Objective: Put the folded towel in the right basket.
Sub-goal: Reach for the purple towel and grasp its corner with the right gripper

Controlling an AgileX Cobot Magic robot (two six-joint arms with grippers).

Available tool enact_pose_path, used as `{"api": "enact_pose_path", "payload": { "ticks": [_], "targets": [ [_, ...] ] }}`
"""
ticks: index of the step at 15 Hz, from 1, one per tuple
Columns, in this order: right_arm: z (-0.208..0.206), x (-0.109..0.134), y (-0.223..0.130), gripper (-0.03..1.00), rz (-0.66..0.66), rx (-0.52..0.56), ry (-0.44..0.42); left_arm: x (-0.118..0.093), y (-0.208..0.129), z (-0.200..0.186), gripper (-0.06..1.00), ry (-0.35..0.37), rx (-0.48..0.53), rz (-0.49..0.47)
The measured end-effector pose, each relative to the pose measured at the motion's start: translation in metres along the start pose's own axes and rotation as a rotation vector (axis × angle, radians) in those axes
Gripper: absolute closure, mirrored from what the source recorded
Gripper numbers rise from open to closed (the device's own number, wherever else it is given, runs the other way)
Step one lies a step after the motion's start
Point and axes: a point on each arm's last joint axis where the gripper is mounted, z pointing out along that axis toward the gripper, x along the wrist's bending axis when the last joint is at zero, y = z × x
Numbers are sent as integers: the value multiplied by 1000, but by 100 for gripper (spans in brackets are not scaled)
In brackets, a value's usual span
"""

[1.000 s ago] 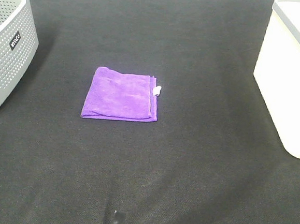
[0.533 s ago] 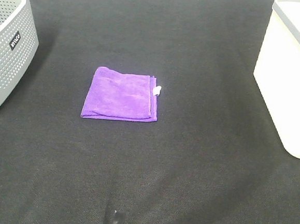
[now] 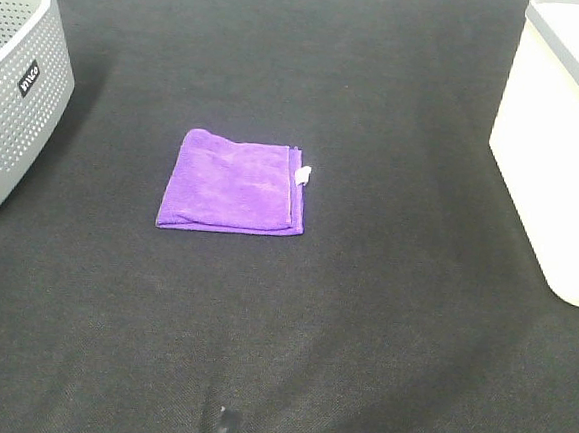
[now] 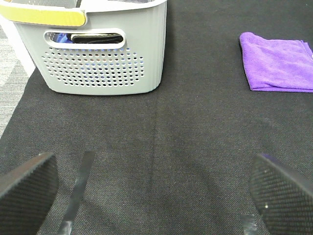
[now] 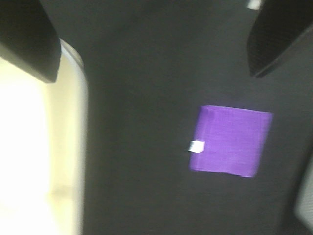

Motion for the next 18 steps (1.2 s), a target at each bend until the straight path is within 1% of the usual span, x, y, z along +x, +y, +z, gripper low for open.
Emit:
{"api": "enact_pose_path", "payload": {
  "ticks": [1, 2, 3, 4, 5, 6, 7, 9, 12, 14, 18],
  "targets": [
    [39, 12, 20, -1, -22, 64, 94, 0, 0, 0, -4, 0, 0, 0],
    [76, 30, 34, -1, -39, 118, 181, 0, 0, 0, -4, 0, 0, 0],
    [121, 49, 40, -1, -45, 194, 260, 0, 0, 0, -4, 0, 0, 0],
    [161, 62, 41, -1, -33, 262, 316, 0, 0, 0, -4, 0, 0, 0],
    [206, 68, 36, -1, -11, 336, 366, 0, 0, 0, -4, 0, 0, 0],
    [242, 68, 29, -1, 18, 389, 416, 0, 0, 0, -4, 0, 0, 0],
    [276, 66, 20, -1, 44, 427, 441, 0, 0, 0, -4, 0, 0, 0],
    [336, 58, -5, -1, 99, 493, 440, 0, 0, 0, -4, 0, 0, 0],
    [391, 47, -39, -1, 163, 552, 411, 0, 0, 0, -4, 0, 0, 0],
    [413, 42, -54, -1, 197, 567, 396, 0, 0, 0, -4, 0, 0, 0],
    [431, 38, -66, -1, 234, 570, 388, 0, 0, 0, -4, 0, 0, 0]
  ]
}}
